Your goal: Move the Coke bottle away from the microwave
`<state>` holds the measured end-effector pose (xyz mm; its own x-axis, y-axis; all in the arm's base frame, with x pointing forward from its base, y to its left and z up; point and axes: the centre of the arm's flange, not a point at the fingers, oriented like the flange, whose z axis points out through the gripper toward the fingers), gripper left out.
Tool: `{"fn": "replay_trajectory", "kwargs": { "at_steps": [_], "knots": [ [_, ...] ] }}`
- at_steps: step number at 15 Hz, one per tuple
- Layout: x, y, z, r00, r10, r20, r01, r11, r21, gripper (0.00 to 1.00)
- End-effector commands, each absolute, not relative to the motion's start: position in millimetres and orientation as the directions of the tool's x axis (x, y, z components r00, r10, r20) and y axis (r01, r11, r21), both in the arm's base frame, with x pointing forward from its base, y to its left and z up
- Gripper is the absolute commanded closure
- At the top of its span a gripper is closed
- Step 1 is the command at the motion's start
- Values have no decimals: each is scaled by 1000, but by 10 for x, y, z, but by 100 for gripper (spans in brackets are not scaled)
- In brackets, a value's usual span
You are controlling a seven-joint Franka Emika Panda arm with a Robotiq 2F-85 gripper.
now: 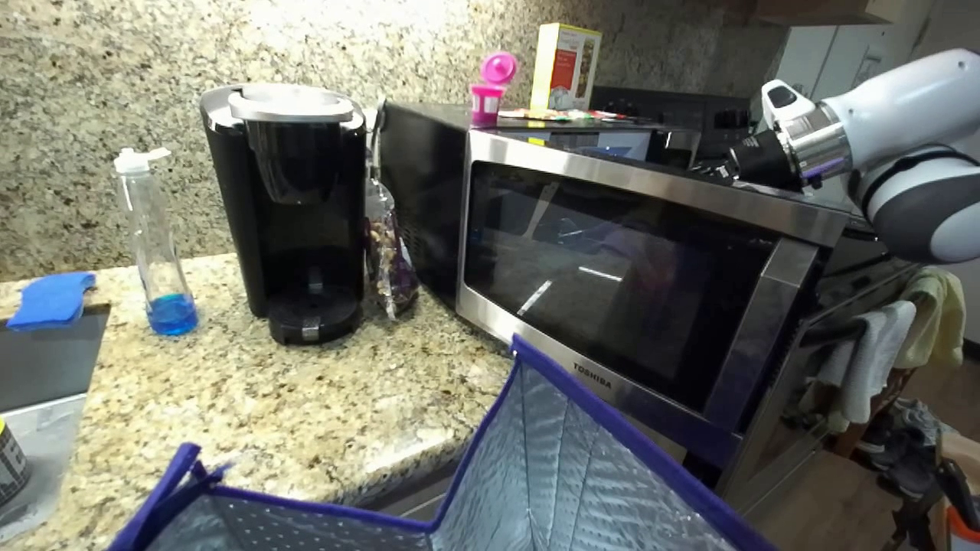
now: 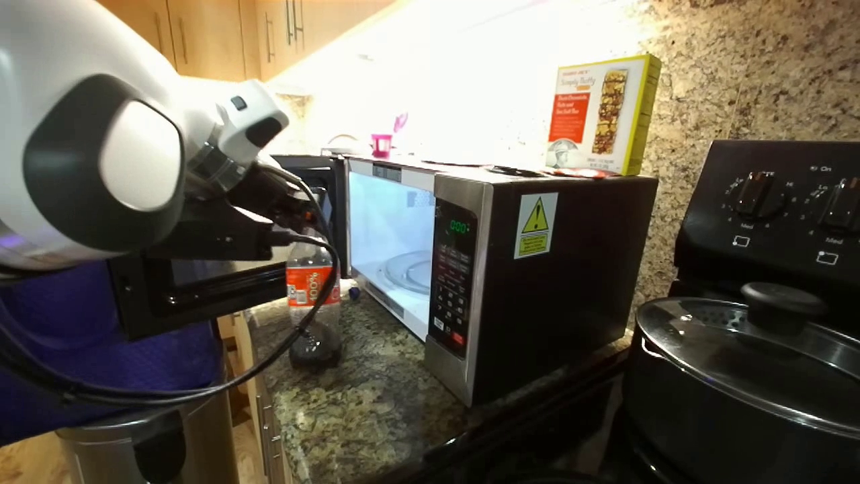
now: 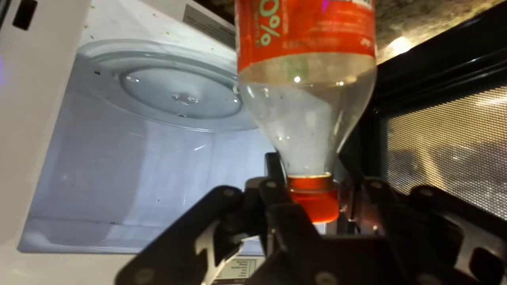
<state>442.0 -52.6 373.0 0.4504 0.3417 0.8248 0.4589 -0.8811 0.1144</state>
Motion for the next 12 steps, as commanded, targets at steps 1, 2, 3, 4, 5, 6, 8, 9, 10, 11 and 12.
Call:
{"fn": "replay_trajectory", "kwargs": {
  "at_steps": [1, 2, 3, 4, 5, 6, 8, 9, 10, 11, 12],
  "knots": [
    [4917, -873, 3424, 382, 386, 840, 512, -845, 156, 89],
    [4980, -900, 3394, 375, 391, 841, 517, -841, 160, 89],
    [5052, -955, 3351, 362, 398, 843, 526, -834, 168, 89],
    [5102, -987, 3309, 354, 396, 847, 531, -831, 166, 89],
    [5165, -1030, 3269, 346, 393, 852, 534, -829, 166, 89],
    [5171, -1075, 3236, 332, 390, 859, 531, -830, 171, 89],
    [5193, -1136, 3194, 318, 376, 870, 521, -836, 172, 89],
    [5210, -1163, 3178, 306, 377, 874, 517, -837, 179, 89],
    [5204, -1191, 3181, 289, 379, 879, 512, -837, 193, 89],
    [5205, -1218, 3189, 276, 376, 884, 506, -839, 199, 89],
    [5211, -1247, 3198, 262, 383, 886, 500, -839, 215, 89]
  ]
}}
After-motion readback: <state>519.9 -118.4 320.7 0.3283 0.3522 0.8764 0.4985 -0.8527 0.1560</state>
